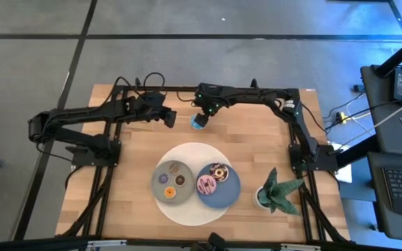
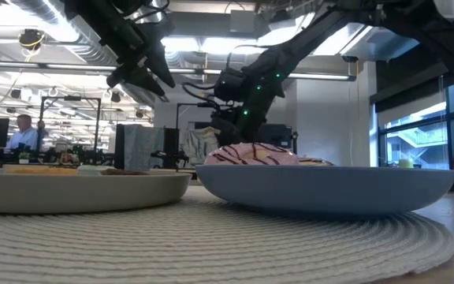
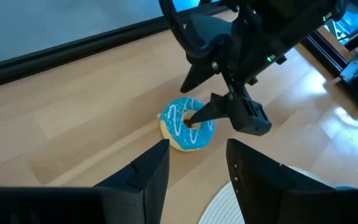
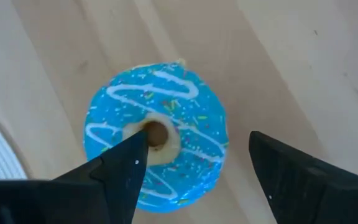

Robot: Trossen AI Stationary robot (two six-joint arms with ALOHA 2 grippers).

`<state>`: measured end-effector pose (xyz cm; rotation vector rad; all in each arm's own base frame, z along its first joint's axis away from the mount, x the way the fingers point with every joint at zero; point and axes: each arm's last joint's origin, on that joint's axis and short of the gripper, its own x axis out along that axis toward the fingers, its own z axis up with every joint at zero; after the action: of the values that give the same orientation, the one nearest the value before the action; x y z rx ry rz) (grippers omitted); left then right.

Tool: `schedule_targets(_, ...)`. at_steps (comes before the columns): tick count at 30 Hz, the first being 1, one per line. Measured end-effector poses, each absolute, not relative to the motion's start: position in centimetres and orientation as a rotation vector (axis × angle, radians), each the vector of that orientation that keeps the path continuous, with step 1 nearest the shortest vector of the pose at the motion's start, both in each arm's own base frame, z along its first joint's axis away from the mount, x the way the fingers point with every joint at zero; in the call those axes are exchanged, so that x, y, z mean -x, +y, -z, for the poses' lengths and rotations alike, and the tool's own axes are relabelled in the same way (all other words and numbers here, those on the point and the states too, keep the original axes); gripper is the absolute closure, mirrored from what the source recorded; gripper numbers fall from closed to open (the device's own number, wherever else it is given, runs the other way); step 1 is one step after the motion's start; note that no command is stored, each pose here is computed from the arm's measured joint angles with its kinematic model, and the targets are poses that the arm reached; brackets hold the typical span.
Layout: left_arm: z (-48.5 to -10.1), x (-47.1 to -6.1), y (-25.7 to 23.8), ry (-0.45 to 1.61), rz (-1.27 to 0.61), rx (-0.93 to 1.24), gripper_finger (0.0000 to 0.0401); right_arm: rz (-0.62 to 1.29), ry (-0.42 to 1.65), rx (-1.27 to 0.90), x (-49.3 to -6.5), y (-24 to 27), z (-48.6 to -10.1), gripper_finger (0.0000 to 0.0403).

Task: Pick & Place donuts
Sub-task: Put the big blue donut on the blue plate

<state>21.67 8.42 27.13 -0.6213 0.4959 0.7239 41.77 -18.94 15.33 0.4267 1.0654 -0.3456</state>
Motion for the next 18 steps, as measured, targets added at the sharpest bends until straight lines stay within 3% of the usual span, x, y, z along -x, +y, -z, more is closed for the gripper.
schedule_targets(6, -27.13, -21.67, 8.41, 0.497, -0.723, 0.618, 0.0248, 0.383, 1.087, -0.435, -41.79, -19.06, -14.48, 0.0158)
schedule_targets(18, -27.13, -21.68, 8.4, 0.499, -0.721, 0.614, 0.025, 0.367, 1.13, -0.393, -41.49, -18.96, -14.4, 0.0304)
